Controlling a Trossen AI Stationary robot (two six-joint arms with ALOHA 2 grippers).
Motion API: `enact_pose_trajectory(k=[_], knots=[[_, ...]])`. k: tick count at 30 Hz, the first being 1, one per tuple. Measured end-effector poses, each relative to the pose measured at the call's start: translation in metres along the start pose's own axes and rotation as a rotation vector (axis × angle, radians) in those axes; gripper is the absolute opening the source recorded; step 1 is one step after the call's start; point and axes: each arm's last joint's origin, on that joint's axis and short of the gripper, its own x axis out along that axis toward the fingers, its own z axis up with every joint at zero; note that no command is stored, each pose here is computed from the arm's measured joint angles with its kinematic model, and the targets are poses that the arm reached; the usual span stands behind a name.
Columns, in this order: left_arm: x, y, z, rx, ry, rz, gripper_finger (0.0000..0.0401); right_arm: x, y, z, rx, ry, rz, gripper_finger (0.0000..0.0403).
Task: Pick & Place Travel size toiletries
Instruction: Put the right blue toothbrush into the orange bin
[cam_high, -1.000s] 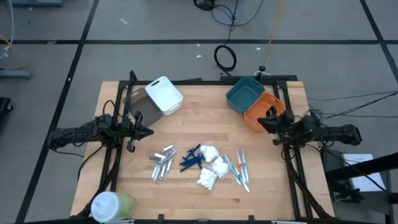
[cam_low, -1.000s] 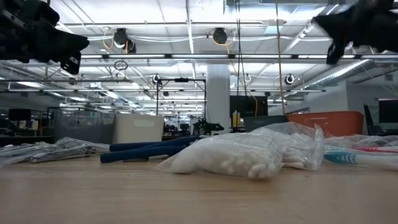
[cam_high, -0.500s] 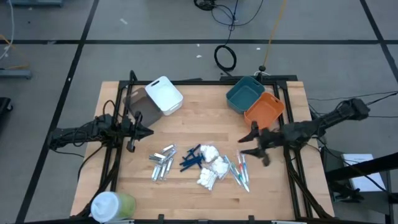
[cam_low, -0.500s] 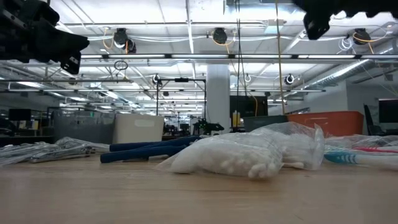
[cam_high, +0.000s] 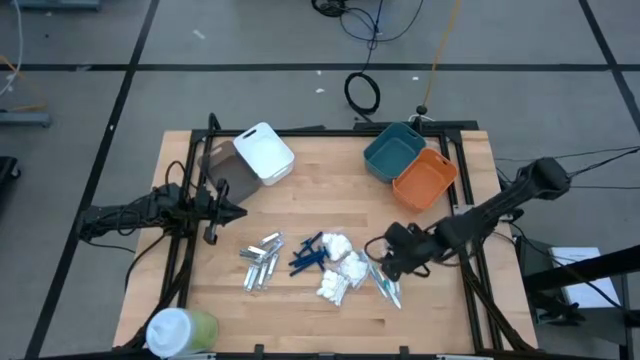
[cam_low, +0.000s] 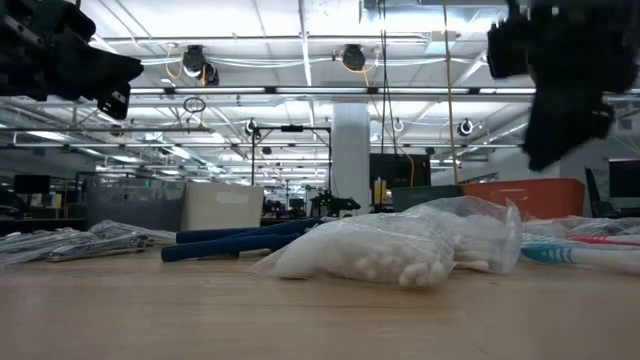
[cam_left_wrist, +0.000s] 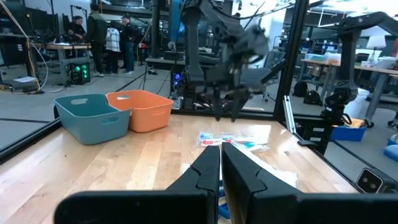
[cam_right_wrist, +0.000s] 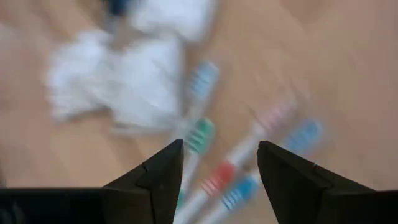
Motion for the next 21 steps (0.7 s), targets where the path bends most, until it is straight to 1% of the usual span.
enact_pose_trajectory(k=[3,7,16,19,21], knots=[[0.0,0.0,0.0,0.0,0.0,0.0,0.0015,0.011,-0.006,-0.009,0.071,0.056,-0.113,0.0194],[0.0,0.0,0.0,0.0,0.0,0.0,0.0015,0.023,-0.009,-0.012,0.12,0.07,-0.198,0.0194],[0.0,0.0,0.0,0.0,0.0,0.0,0.0015,0.05,-0.017,-0.01,0.139,0.096,-0.318,0.0194],[0.0,0.0,0.0,0.0,0.0,0.0,0.0015,0.052,-0.023,-0.007,0.145,0.107,-0.374,0.0194],[0.0,0.0,0.0,0.0,0.0,0.0,0.0015,0.05,-0.029,-0.006,0.149,0.118,-0.433,0.0194]])
